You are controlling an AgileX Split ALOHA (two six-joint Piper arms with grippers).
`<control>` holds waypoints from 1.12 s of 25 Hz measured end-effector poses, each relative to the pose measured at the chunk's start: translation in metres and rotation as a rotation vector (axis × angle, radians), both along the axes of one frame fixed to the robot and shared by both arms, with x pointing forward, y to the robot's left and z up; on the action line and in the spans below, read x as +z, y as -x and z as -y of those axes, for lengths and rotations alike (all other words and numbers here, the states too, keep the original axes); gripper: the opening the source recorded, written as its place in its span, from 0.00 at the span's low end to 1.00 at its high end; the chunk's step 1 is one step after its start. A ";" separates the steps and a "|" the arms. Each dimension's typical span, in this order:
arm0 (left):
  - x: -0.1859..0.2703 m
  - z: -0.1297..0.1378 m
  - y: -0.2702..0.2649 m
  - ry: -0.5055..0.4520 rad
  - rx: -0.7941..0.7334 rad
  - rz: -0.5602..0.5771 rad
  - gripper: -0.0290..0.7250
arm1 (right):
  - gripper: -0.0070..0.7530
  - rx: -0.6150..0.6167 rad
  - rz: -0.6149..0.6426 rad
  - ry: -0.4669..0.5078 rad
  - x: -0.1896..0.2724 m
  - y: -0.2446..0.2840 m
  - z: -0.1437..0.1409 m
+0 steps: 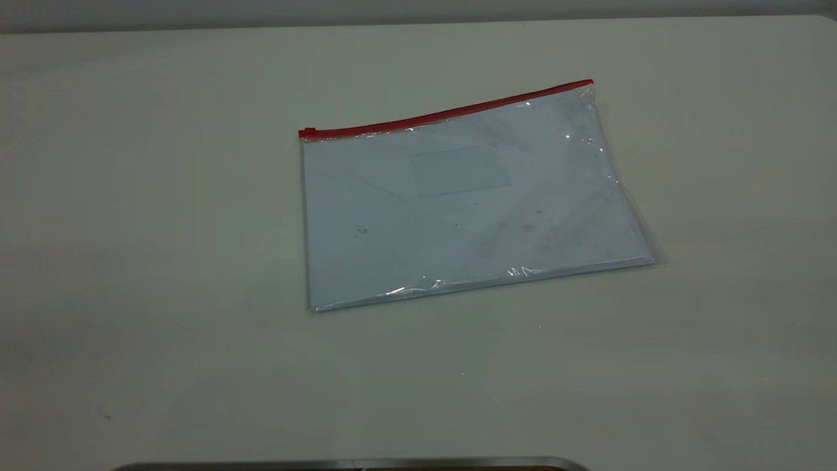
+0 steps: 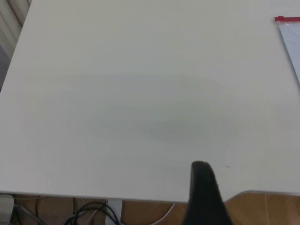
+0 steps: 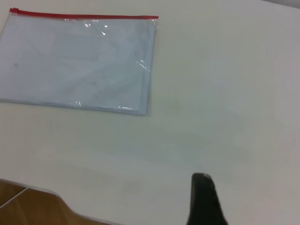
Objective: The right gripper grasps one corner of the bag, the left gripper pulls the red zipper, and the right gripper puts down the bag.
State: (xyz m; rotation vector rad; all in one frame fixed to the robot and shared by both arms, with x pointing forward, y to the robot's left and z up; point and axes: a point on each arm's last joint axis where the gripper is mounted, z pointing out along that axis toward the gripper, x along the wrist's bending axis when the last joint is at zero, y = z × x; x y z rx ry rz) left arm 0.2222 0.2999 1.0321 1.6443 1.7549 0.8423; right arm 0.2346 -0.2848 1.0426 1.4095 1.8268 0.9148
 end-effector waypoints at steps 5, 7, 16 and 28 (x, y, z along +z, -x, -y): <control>0.000 0.000 0.000 0.000 0.000 0.000 0.79 | 0.70 0.044 0.037 0.021 -0.001 0.006 0.003; 0.000 0.000 0.000 0.001 -0.001 0.000 0.79 | 0.70 0.023 0.035 0.020 -0.001 0.006 0.005; 0.000 0.000 0.000 0.003 -0.001 -0.001 0.79 | 0.70 -0.083 0.031 -0.001 -0.001 0.005 0.012; 0.000 0.000 0.000 0.003 -0.001 -0.001 0.79 | 0.70 -0.089 0.030 -0.009 -0.001 0.005 0.012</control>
